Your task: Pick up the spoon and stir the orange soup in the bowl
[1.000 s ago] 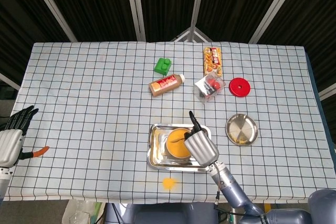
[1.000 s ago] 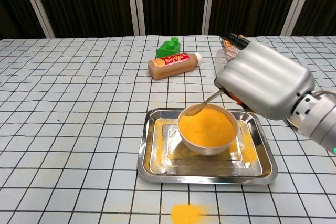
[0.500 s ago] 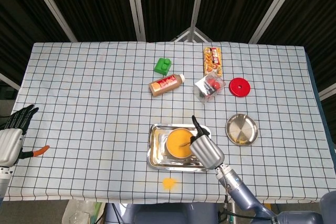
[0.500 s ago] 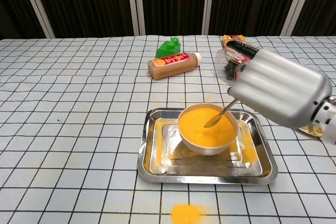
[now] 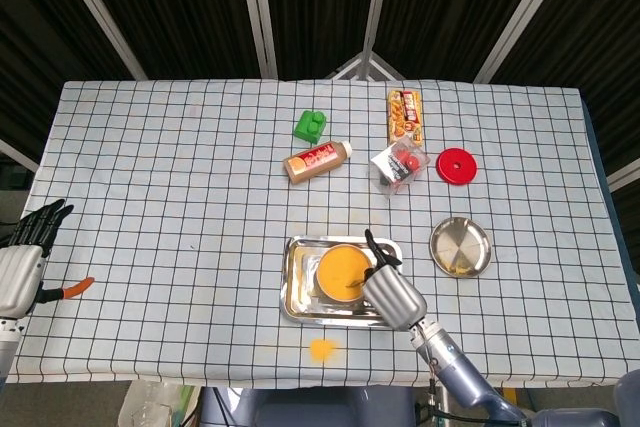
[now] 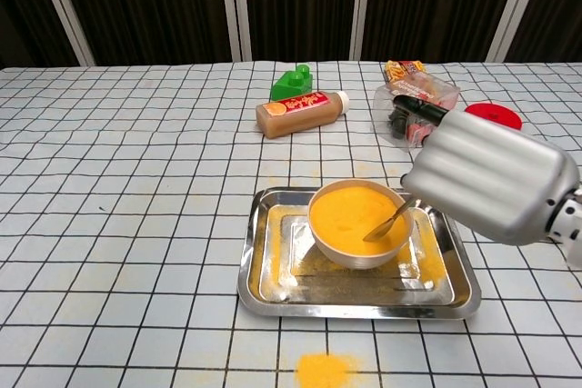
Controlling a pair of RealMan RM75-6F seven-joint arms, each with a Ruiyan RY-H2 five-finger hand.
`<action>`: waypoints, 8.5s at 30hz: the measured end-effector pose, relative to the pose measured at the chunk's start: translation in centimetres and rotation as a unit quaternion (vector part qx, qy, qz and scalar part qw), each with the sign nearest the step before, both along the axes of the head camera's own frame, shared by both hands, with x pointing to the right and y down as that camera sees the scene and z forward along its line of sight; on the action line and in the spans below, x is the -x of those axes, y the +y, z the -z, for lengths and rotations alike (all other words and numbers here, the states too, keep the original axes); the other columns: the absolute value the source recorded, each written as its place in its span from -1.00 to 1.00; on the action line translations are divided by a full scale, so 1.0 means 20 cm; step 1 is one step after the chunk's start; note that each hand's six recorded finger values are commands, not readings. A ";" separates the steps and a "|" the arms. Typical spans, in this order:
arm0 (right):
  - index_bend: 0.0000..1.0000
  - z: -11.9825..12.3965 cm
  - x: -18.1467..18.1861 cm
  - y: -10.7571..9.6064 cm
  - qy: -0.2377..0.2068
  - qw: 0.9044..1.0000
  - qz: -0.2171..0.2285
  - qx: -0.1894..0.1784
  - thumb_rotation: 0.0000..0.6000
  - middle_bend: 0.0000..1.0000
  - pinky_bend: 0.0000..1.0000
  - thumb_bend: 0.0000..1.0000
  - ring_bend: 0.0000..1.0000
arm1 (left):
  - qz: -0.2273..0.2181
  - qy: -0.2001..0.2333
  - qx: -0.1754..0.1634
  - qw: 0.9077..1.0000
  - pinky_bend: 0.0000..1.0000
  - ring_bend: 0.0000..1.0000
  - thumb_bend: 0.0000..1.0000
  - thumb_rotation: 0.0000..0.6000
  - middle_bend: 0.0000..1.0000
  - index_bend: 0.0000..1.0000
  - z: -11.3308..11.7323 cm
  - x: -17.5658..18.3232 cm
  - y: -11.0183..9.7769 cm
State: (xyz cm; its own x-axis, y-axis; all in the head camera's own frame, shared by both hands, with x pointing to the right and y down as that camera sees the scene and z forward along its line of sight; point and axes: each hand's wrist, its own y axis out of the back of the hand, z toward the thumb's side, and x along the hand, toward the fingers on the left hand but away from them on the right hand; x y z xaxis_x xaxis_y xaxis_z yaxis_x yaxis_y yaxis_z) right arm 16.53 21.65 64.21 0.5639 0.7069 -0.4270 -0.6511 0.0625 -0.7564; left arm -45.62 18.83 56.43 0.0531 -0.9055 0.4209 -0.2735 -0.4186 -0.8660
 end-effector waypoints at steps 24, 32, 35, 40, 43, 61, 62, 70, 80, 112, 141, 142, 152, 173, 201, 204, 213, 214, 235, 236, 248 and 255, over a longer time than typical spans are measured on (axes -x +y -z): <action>0.96 -0.01 0.04 -0.12 -0.011 0.999 -0.045 -0.012 1.00 0.64 -1.00 1.00 0.11 | 0.006 0.003 0.004 1.000 -1.00 -1.00 -1.00 1.00 -1.00 -1.00 0.00 0.01 0.00; 0.96 0.03 -0.01 -0.08 -0.006 0.999 -0.042 -0.008 1.00 0.64 -1.00 1.00 0.11 | 0.004 0.002 0.004 1.000 -1.00 -1.00 -1.00 1.00 -1.00 -1.00 -0.01 0.01 0.00; 0.96 0.04 -0.03 -0.07 -0.005 0.999 -0.045 -0.007 1.00 0.64 -1.00 1.00 0.11 | 0.003 0.002 0.004 1.000 -1.00 -1.00 -1.00 1.00 -1.00 -1.00 -0.01 0.00 0.00; 0.96 0.03 -0.04 -0.05 0.000 0.999 -0.046 -0.003 1.00 0.64 -1.00 1.00 0.11 | 0.003 0.001 0.004 1.000 -1.00 -1.00 -1.00 1.00 -1.00 -1.00 -0.01 0.01 0.00; 0.96 0.02 -0.04 -0.05 0.001 0.999 -0.046 0.001 1.00 0.64 -1.00 1.00 0.11 | 0.004 0.001 0.004 1.000 -1.00 -1.00 -1.00 1.00 -1.00 -1.00 -0.01 0.01 0.00; 0.96 -0.07 0.04 -0.06 -0.005 0.998 -0.057 0.011 1.00 0.64 -1.00 1.00 0.13 | 0.008 0.000 0.005 1.000 -1.00 -1.00 -1.00 1.00 -1.00 -1.00 -0.01 0.02 0.00; 0.96 -0.07 0.05 -0.07 -0.007 0.998 -0.059 0.010 1.00 0.64 -1.00 1.00 0.13 | 0.009 0.000 0.006 1.000 -1.00 -1.00 -1.00 1.00 -1.00 -1.00 -0.01 0.02 0.00; 0.96 -0.04 0.06 -0.13 -0.015 0.998 -0.068 -0.005 1.00 0.64 -1.00 1.00 0.13 | 0.009 -0.001 0.007 1.000 -1.00 -1.00 -1.00 1.00 -1.00 -1.00 -0.02 0.02 0.00; 0.96 0.02 0.02 -0.17 -0.010 0.997 -0.072 -0.017 1.00 0.64 -1.00 1.00 0.13 | 0.008 0.001 0.007 1.000 -1.00 -1.00 -1.00 1.00 -1.00 -1.00 -0.02 0.02 0.00; 0.96 0.00 0.05 -0.06 -0.023 0.998 -0.058 0.018 1.00 0.64 -1.00 1.00 0.13 | 0.005 0.000 0.008 1.000 -1.00 -1.00 -1.00 1.00 -1.00 -1.00 -0.02 0.01 0.01; 0.96 -0.12 0.01 -0.13 -0.019 0.995 -0.095 0.017 1.00 0.64 -1.00 1.00 0.13 | 0.005 -0.006 0.009 1.000 -1.00 -1.00 -1.00 1.00 -1.00 -1.00 -0.03 0.01 0.01; 0.96 -0.12 0.01 -0.12 -0.019 0.995 -0.095 0.020 1.00 0.64 -1.00 1.00 0.13 | 0.005 -0.006 0.009 1.000 -1.00 -1.00 -1.00 1.00 -1.00 -1.00 -0.03 0.01 0.01; 0.96 -0.08 0.04 -0.05 -0.031 0.996 -0.081 0.037 1.00 0.64 -1.00 1.00 0.13 | 0.006 -0.006 0.007 1.000 -1.00 -1.00 -1.00 1.00 -1.00 -1.00 -0.02 0.01 0.01; 0.96 0.04 -0.01 -0.07 -0.041 0.996 -0.079 0.012 1.00 0.64 -1.00 1.00 0.13 | 0.006 -0.003 0.006 1.000 -1.00 -1.00 -1.00 1.00 -1.00 -1.00 -0.02 0.01 0.01; 0.96 -0.03 0.03 0.03 -0.041 0.994 -0.086 0.051 1.00 0.64 -1.00 1.00 0.13 | 0.010 -0.001 0.006 1.000 -1.00 -1.00 -1.00 1.00 -1.00 -1.00 -0.02 0.02 0.00; 0.96 -0.06 0.02 0.03 -0.035 0.994 -0.088 0.051 1.00 0.64 -1.00 1.00 0.13 | 0.010 -0.001 0.007 1.000 -1.00 -1.00 -1.00 1.00 -1.00 -1.00 -0.02 0.02 0.00; 0.96 -0.09 0.03 -0.06 -0.043 0.992 -0.109 0.038 1.00 0.64 -1.00 1.00 0.13 | 0.010 0.000 0.010 1.000 -1.00 -1.00 -1.00 1.00 -1.00 -1.00 -0.03 0.02 0.00; 0.96 -0.09 0.03 -0.07 -0.046 0.992 -0.112 0.037 1.00 0.64 -1.00 1.00 0.13 | 0.009 0.000 0.010 1.000 -1.00 -1.00 -1.00 1.00 -1.00 -1.00 -0.03 0.02 0.00; 0.96 0.00 -0.02 -0.08 -0.038 0.994 -0.098 0.029 1.00 0.64 -1.00 1.00 0.13 | 0.009 -0.003 0.010 1.000 -1.00 -1.00 -1.00 1.00 -1.00 -1.00 -0.03 0.02 0.01; 0.96 0.01 -0.01 -0.09 -0.046 0.993 -0.104 0.029 1.00 0.64 -1.00 1.00 0.13 | 0.009 -0.002 0.010 1.000 -1.00 -1.00 -1.00 1.00 -1.00 -1.00 -0.03 0.02 0.01; 0.96 0.00 0.00 -0.10 -0.044 0.991 -0.118 0.042 1.00 0.64 -1.00 1.00 0.13 | 0.012 -0.002 0.010 1.000 -1.00 -1.00 -1.00 1.00 -1.00 -1.00 -0.03 0.02 0.00; 0.96 0.01 -0.02 -0.10 -0.050 0.987 -0.142 0.055 1.00 0.64 -1.00 1.00 0.13 | 0.013 -0.001 0.011 1.000 -1.00 -1.00 -1.00 1.00 -1.00 -1.00 -0.03 0.02 0.00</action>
State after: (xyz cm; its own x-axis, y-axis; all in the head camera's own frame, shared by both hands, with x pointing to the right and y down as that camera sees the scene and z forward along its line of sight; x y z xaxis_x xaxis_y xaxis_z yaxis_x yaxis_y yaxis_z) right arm 16.92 19.61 64.04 0.3935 0.7950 -0.4617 -0.5517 -0.1975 -0.8103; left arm -46.09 18.81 57.03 0.0288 -0.8976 0.4400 -0.2825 -0.4295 -0.8577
